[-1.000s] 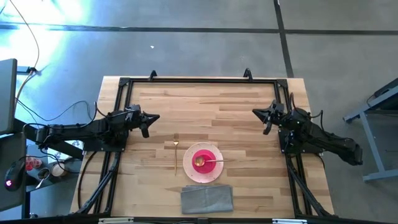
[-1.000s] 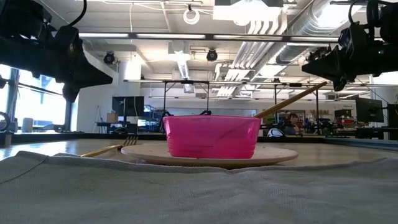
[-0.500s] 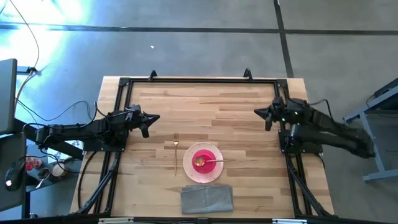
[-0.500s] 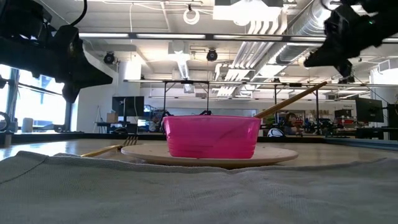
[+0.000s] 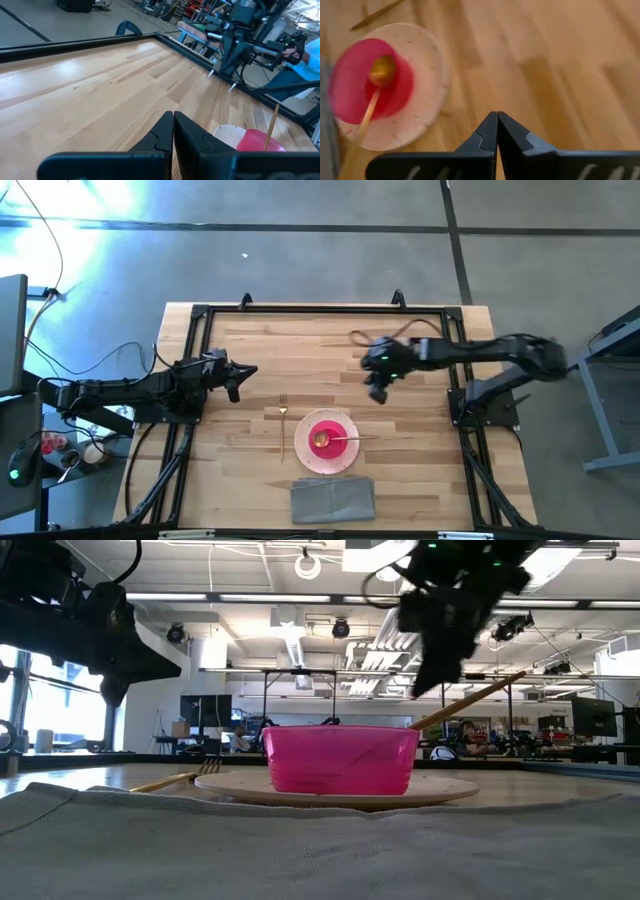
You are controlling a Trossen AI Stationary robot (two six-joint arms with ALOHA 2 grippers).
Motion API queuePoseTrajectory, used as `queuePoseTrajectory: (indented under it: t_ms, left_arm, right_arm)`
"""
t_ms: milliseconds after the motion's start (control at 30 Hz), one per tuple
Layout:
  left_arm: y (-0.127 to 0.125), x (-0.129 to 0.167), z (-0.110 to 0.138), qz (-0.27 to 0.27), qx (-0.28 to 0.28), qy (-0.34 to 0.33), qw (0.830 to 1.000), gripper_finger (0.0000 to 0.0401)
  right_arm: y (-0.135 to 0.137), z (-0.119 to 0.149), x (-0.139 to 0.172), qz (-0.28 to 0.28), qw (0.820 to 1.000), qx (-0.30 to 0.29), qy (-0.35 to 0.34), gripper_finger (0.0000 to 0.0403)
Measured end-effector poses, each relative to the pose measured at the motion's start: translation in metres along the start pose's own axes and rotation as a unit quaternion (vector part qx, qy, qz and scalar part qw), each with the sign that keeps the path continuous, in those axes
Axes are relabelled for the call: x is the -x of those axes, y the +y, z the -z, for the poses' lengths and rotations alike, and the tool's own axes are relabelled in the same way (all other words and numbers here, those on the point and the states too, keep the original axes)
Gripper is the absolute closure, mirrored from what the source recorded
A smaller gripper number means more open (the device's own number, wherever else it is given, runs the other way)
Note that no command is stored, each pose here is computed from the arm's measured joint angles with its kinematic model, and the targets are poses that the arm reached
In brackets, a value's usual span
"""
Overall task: Set table place
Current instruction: Adjust the white plate
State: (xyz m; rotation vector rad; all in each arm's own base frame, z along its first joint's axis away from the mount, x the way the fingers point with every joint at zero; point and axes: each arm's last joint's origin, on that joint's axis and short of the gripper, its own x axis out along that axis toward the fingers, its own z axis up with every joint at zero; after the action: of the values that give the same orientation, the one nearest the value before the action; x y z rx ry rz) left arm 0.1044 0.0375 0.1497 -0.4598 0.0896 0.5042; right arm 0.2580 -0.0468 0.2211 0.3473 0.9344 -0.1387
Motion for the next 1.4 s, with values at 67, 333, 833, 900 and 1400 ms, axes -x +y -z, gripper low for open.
queuePoseTrajectory:
  t_ms: [67,333,833,900,1400]
  left_arm:
    - [0.0,-0.001,0.001,-0.001,-0.001,0.005,1.0,0.0398]
    - [0.0,-0.002,0.004,0.009,-0.005,0.029,1.0,0.0398]
    - [-0.001,-0.002,0.005,0.031,-0.004,0.044,0.999,0.0398]
    - [-0.001,-0.002,0.005,0.033,-0.004,0.045,0.998,0.0398]
    - [-0.001,-0.002,0.005,0.033,-0.003,0.045,0.998,0.0398]
  right_arm:
    - [0.008,-0.018,-0.015,-0.025,0.999,0.023,0.013,0.0403]
    - [0.032,-0.056,-0.079,-0.087,0.989,0.079,0.086,0.0403]
    - [0.059,-0.057,-0.132,-0.121,0.972,0.132,0.153,0.0403]
    - [0.058,-0.056,-0.134,-0.119,0.972,0.131,0.156,0.0403]
    - [0.058,-0.055,-0.145,-0.097,0.975,0.141,0.142,0.0403]
